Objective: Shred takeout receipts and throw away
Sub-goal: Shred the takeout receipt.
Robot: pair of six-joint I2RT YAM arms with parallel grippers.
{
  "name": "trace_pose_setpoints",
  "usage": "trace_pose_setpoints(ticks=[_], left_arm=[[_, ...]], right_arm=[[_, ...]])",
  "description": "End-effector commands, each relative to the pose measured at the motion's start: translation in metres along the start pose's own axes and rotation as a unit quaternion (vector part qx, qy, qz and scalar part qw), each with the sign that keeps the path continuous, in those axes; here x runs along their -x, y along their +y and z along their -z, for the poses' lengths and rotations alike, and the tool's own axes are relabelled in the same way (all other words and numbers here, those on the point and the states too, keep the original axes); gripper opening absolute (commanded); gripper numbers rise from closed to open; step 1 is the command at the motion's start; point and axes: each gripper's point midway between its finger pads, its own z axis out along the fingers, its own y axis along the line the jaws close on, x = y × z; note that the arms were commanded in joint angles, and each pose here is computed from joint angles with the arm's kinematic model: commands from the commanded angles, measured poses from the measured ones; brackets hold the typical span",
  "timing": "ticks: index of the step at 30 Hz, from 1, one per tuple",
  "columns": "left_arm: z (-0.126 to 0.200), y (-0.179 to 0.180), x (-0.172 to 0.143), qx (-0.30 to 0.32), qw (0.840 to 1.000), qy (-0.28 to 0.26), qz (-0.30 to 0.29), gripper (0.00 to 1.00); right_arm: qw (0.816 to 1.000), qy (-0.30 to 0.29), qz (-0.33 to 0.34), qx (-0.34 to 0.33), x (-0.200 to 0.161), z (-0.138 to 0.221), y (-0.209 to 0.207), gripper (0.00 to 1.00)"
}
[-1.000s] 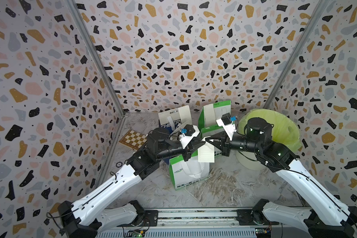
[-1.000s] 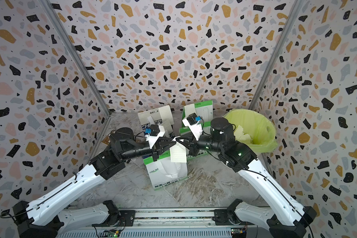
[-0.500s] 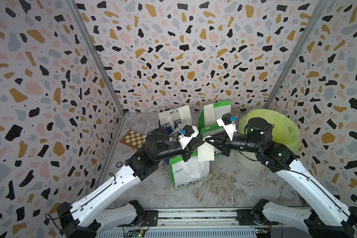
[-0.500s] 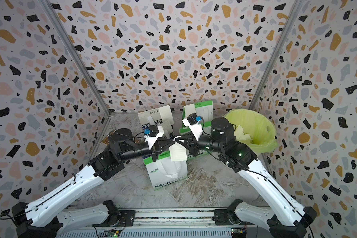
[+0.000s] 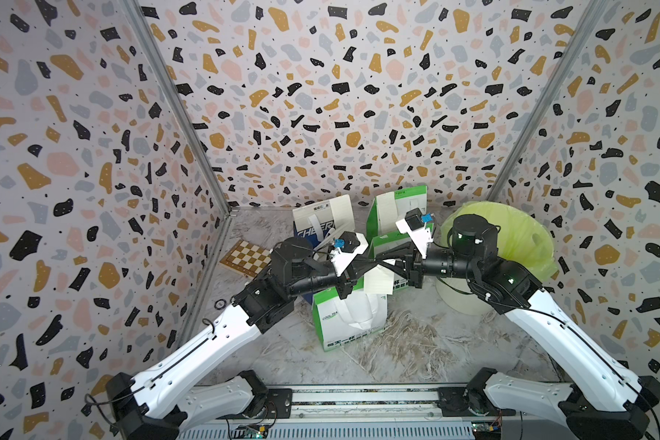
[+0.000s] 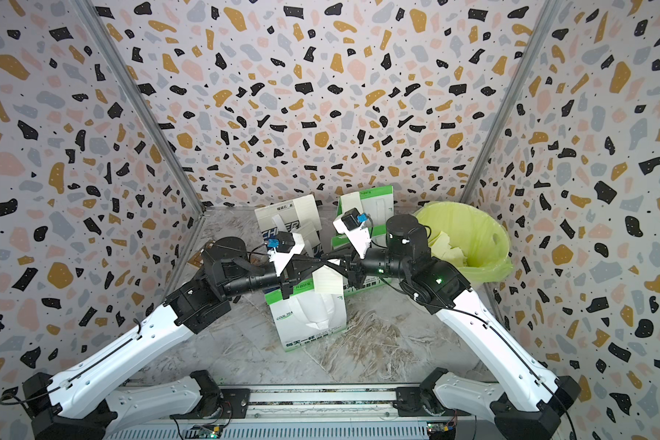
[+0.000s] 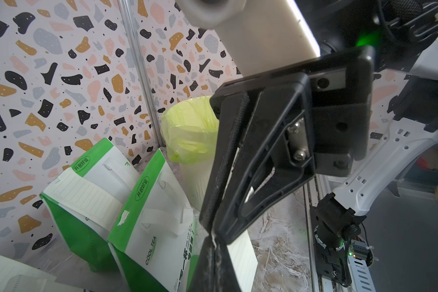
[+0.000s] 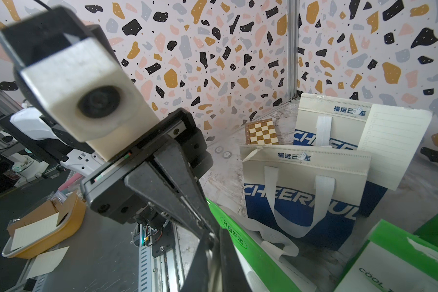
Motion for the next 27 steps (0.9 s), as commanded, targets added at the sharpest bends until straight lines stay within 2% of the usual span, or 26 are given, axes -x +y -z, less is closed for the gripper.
trace_pose_setpoints(ticks=[1,4,9,12,14,17,21,27], left_arm=[[0.001,-0.003,0.012,-0.006,1.0,-0.015,-0.011,0.0],[0.001,-0.002,0.014,-0.004,1.0,-0.016,-0.013,0.0],[0.003,0.002,0.016,0.011,1.0,-0.019,-0.02,0.0],[0.005,0.009,0.02,0.032,0.999,-0.023,-0.033,0.0],[0.005,0.015,0.023,0.056,0.996,-0.028,-0.058,0.0],[0.006,0.014,0.029,0.102,0.984,-0.035,-0.142,0.0],[0.016,0.013,0.049,0.149,0.967,-0.094,-0.183,0.0],[0.04,0.013,0.071,0.185,0.952,-0.175,-0.172,0.0]], right_arm=[[1.0,-0.019,0.019,0.01,0.018,0.009,0.011,0.07],[1.0,-0.019,0.02,0.009,0.018,0.009,0.011,0.0],[1.0,-0.006,0.012,-0.001,0.013,0.007,0.006,0.0],[0.999,0.004,-0.005,-0.041,0.009,0.005,-0.01,0.0],[0.996,0.009,-0.029,-0.086,0.008,0.004,-0.027,0.0],[0.985,0.022,-0.073,-0.156,0.0,0.002,-0.052,0.0],[0.964,0.022,-0.119,-0.236,-0.012,0.006,-0.082,0.0],[0.953,0.012,-0.148,-0.266,-0.013,0.015,-0.103,0.0]])
